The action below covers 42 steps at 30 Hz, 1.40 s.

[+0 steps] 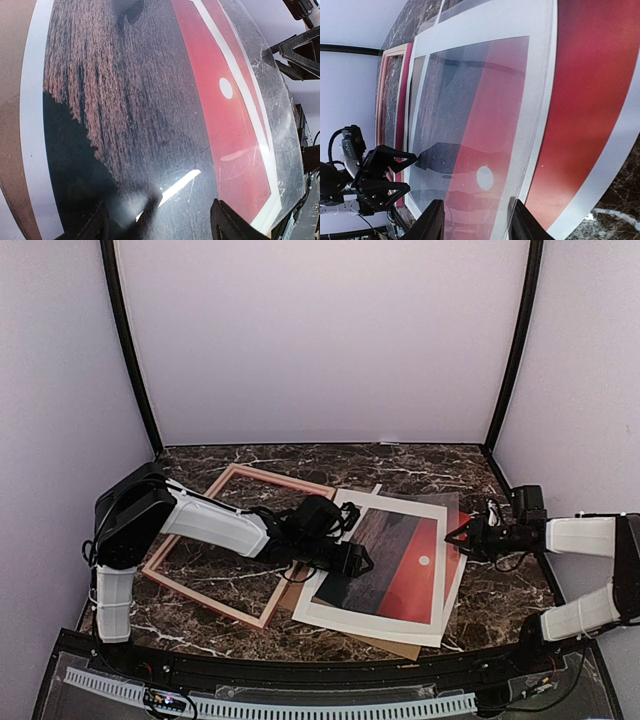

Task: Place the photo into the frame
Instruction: Pick up the glass panel from the mat board, then adjust the frame body at the center of the board.

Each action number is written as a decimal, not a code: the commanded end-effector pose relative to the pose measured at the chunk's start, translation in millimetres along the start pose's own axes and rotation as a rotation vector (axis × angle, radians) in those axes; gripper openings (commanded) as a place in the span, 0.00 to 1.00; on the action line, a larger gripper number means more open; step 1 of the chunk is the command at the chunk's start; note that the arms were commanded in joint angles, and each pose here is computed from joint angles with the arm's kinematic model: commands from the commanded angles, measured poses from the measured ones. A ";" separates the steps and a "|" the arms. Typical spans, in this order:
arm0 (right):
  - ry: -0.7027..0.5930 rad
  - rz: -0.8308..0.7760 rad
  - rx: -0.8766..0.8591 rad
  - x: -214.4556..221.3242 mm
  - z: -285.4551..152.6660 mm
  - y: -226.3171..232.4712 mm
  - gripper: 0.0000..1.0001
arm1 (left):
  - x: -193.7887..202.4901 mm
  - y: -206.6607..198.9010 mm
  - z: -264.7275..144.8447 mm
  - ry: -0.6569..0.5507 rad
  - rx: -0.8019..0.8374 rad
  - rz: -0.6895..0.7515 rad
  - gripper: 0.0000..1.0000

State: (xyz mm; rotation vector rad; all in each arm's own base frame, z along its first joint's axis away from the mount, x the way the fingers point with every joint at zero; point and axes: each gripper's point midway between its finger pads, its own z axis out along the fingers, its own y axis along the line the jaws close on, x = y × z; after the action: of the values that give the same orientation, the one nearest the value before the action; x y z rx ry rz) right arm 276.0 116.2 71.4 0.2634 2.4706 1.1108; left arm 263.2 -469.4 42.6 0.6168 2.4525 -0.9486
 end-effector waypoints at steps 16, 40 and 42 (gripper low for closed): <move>0.034 -0.074 -0.112 2.8 17.6 24.6 0.29 | 18.9 5.3 -9.4 0.072 -0.009 -0.019 0.72; -0.084 -0.248 -0.232 -58.9 -57.5 137.4 0.00 | 22.5 101.5 -139.0 0.089 -0.352 -0.032 0.78; -0.102 -0.265 -0.245 -64.2 -66.2 149.1 0.00 | 32.9 102.5 -137.8 0.115 -0.339 -0.049 0.78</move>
State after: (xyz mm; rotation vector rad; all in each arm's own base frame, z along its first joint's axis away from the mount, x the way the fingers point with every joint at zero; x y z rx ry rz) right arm 305.1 146.7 200.4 -0.0151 2.2580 1.2037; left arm 288.4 -317.2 90.2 0.4594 2.5389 -0.5656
